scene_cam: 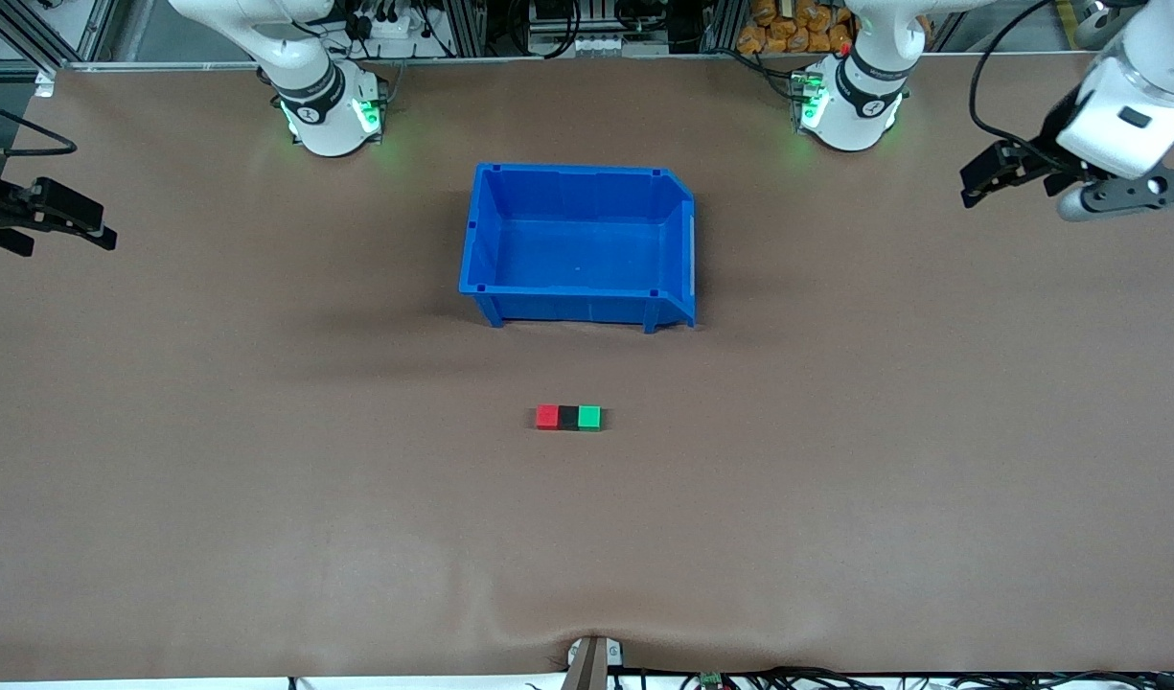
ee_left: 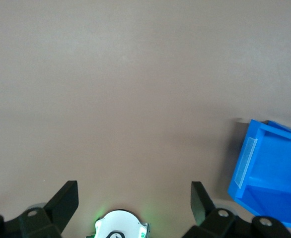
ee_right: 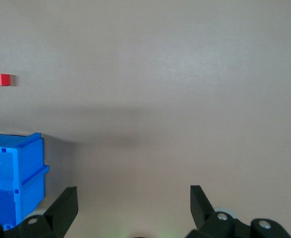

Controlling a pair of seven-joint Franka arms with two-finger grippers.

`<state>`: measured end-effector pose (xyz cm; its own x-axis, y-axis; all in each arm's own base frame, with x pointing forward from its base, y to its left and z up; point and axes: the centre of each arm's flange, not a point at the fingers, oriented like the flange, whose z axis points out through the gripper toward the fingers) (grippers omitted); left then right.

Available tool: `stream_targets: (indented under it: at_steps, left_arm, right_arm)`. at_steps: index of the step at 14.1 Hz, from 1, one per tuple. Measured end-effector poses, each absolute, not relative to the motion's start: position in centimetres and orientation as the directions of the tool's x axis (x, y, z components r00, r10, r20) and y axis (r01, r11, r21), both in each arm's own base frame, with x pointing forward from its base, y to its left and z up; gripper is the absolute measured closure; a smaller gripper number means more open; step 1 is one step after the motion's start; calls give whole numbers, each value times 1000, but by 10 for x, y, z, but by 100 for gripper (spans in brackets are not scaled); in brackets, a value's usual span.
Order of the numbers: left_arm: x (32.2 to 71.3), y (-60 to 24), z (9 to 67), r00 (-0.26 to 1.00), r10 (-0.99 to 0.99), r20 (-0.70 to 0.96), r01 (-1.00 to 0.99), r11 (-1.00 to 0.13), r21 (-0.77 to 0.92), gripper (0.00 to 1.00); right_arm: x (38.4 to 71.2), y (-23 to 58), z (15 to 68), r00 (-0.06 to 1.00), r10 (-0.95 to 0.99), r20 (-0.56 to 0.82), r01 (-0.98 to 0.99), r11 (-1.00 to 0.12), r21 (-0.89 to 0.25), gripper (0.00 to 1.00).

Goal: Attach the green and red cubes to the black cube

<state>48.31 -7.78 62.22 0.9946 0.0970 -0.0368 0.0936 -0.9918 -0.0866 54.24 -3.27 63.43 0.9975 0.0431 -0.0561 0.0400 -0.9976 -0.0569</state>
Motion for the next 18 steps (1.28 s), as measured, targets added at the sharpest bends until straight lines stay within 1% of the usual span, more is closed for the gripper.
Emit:
stream_targets:
  at_steps: [3,8,14,18]
  left_arm:
    - [486,-65,624,996,82,-26,80,-993,-84,0]
    - [493,-16,635,998,61,19,62,-997,-55,0]
    - [492,-35,641,999,29,26,30,-998,-53,0]
    - [490,-44,641,998,56,19,57,-997,-53,0]
  right_arm:
    - [543,-33,635,998,43,-52,40,-998,-56,0]
    - [543,-33,635,998,43,-50,40,-998,-56,0]
    - [543,-33,635,998,43,-50,40,-998,-56,0]
    - [543,-33,634,998,43,-50,40,-998,-56,0]
